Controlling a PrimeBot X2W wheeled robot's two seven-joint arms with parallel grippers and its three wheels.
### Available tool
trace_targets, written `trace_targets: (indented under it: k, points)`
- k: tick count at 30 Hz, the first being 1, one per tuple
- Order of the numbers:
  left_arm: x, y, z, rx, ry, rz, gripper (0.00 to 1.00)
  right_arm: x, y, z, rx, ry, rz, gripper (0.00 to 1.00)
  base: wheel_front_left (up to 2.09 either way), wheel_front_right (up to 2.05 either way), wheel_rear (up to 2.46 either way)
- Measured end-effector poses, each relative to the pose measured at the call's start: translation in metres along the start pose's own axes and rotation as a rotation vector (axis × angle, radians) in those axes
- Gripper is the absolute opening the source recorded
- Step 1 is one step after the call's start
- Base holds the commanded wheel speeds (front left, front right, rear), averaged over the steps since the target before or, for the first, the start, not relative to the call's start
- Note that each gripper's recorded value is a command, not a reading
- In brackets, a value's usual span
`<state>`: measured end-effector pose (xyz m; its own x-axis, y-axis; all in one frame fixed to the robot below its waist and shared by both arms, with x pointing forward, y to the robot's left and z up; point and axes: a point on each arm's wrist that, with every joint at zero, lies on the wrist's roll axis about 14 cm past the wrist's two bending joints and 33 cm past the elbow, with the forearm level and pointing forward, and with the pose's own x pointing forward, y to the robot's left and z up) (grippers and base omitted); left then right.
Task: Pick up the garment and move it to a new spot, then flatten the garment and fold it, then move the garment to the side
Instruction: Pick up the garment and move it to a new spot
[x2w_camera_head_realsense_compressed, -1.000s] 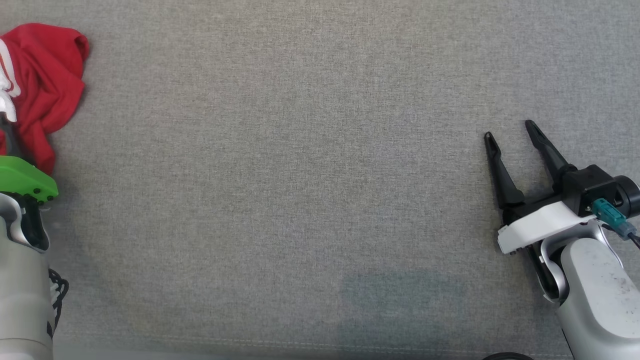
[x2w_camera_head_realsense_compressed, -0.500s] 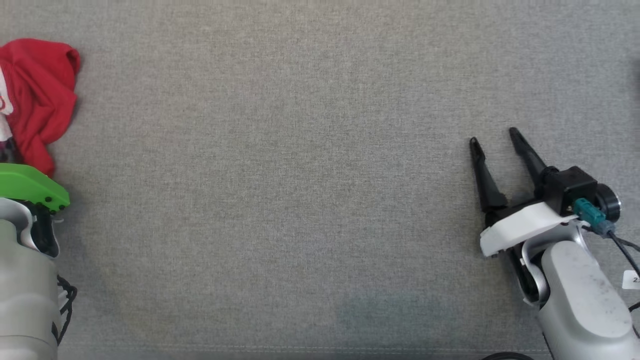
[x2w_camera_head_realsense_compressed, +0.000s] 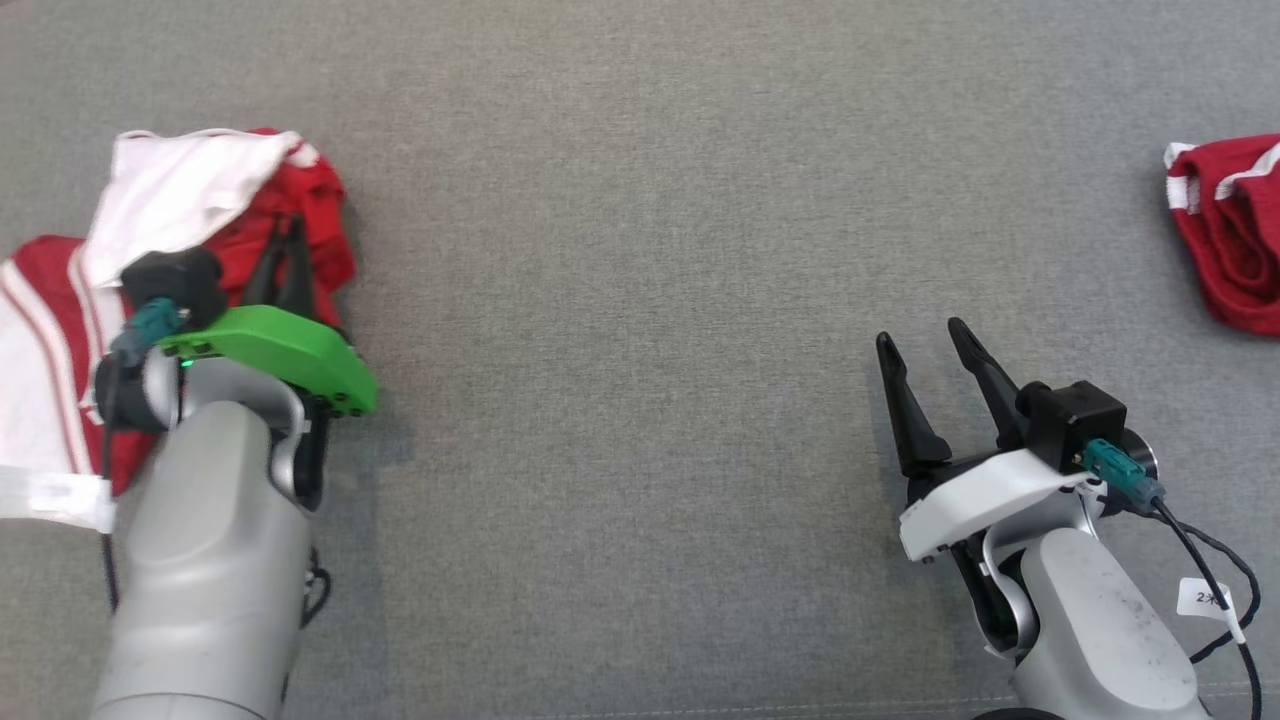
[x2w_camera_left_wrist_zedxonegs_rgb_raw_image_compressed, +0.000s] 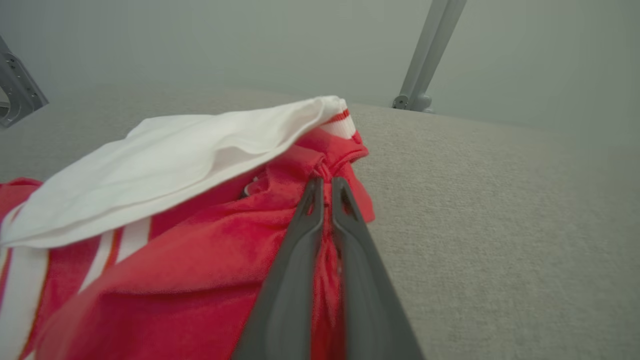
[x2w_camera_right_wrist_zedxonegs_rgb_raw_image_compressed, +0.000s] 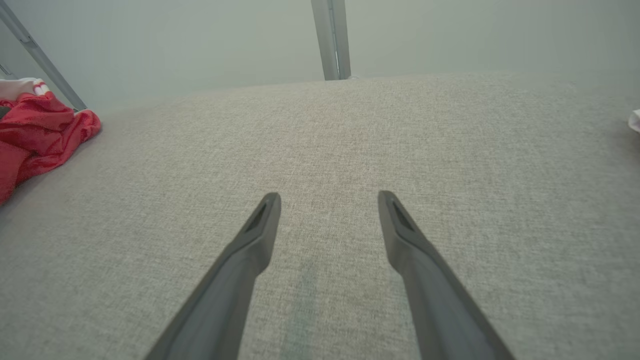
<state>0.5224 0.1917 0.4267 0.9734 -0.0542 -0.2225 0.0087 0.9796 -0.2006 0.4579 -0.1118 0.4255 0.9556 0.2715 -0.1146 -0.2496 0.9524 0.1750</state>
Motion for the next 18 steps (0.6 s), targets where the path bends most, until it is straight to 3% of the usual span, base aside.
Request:
trace_targets:
  k: [10,18]
  points:
    - [-0.019,-0.19,-0.018,-0.005,0.017,-0.508,0.0,-0.032,-0.032,0.014,0.024,-0.03,-0.126,1.0,0.0,0.0,0.0]
    - [-0.047,-0.279,-0.031,-0.036,0.062,-0.755,0.0,-0.07,-0.067,0.018,0.027,-0.037,-0.257,1.0,0.0,0.0,0.0]
